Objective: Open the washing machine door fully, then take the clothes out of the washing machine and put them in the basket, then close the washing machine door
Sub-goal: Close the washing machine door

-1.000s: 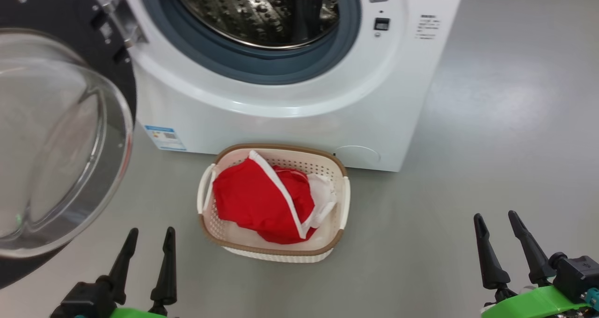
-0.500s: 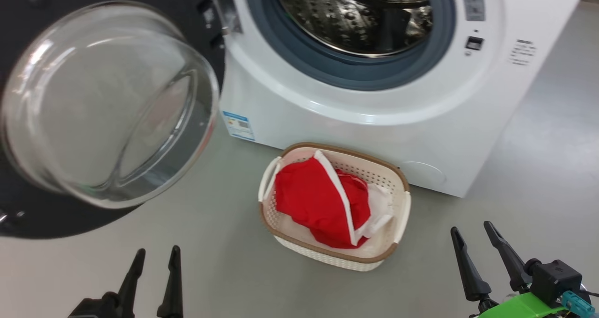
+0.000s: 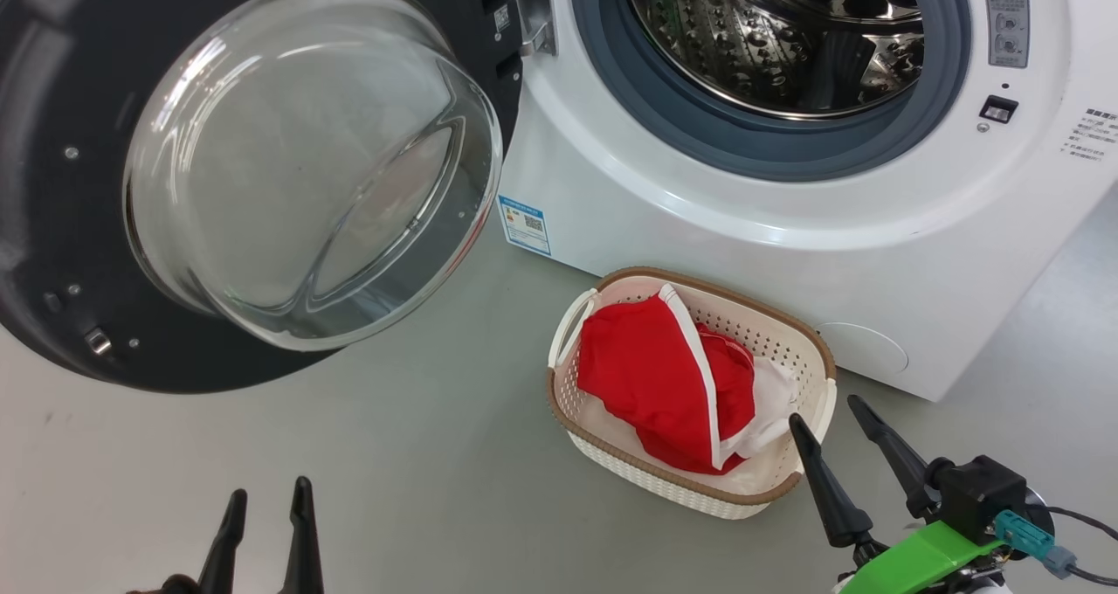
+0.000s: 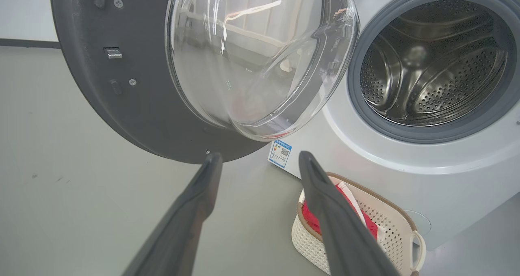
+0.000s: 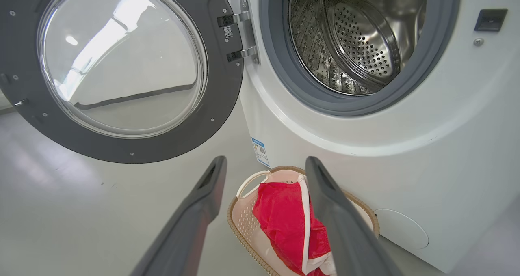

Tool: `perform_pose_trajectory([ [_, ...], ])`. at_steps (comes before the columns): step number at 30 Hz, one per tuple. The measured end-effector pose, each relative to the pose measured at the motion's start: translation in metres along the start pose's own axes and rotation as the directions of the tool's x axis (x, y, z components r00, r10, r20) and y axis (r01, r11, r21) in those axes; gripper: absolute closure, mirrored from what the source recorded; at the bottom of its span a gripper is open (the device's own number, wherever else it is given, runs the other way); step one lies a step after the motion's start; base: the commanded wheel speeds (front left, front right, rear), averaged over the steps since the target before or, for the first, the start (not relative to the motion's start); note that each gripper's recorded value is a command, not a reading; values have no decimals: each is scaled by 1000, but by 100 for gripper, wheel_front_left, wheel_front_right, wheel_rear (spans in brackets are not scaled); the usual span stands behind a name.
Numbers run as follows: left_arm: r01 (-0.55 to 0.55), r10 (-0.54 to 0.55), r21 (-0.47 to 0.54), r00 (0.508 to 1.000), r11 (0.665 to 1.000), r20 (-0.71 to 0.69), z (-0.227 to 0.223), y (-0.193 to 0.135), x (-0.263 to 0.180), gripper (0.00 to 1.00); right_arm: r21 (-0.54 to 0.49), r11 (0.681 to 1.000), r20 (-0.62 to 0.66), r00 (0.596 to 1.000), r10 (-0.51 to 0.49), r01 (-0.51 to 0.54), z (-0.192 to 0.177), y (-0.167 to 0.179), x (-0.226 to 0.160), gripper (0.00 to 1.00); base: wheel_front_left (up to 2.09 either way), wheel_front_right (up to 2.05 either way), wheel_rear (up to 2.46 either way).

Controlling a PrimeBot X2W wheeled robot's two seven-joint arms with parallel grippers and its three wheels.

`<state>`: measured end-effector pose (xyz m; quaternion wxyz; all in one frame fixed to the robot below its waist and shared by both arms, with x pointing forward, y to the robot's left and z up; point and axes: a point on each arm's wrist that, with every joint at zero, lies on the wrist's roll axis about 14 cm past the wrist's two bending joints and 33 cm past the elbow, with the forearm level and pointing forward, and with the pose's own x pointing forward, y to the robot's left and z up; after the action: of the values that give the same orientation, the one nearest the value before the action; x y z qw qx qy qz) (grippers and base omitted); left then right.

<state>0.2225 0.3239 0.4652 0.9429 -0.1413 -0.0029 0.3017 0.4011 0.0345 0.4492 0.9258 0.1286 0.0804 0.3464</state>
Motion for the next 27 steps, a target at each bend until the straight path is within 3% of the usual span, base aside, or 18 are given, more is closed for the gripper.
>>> perform_pose_trajectory([
  [14, -36, 36, -12, 999, 999, 14, 4, 9, -8, 0, -1, 999, -12, 999, 44, -44, -1, 11, 7, 0, 0, 0, 0],
  [15, -31, 31, -15, 999, 999, 19, 6, 8, -7, 16, -2, 999, -10, 999, 42, -42, 0, 10, 7, 0, 0, 0, 0],
  [16, -28, 29, -20, 999, 999, 27, 8, 7, -7, 57, -2, 999, -9, 999, 39, -39, 0, 9, 7, 0, 0, 0, 0],
  [17, -25, 26, -28, 999, 999, 37, 11, 7, -6, 85, -1, 999, -6, 999, 34, -34, 1, 8, 7, 0, 0, 0, 0],
  [18, -25, 26, -28, 999, 999, 37, 11, 7, -6, 100, -1, 999, -6, 999, 34, -34, 1, 8, 7, 0, 0, 0, 0],
  [23, 4, 4, -52, 988, 999, 155, 48, 9, 1, 100, 6, 1000, 15, 1000, 8, -8, 7, 3, 5, 0, 0, 0, 0],
  [27, 29, -27, 1, 939, 1000, 342, 111, 8, 12, 100, 25, 1000, 21, 1000, -20, 19, 7, 0, -1, 0, 0, 0, 0],
])
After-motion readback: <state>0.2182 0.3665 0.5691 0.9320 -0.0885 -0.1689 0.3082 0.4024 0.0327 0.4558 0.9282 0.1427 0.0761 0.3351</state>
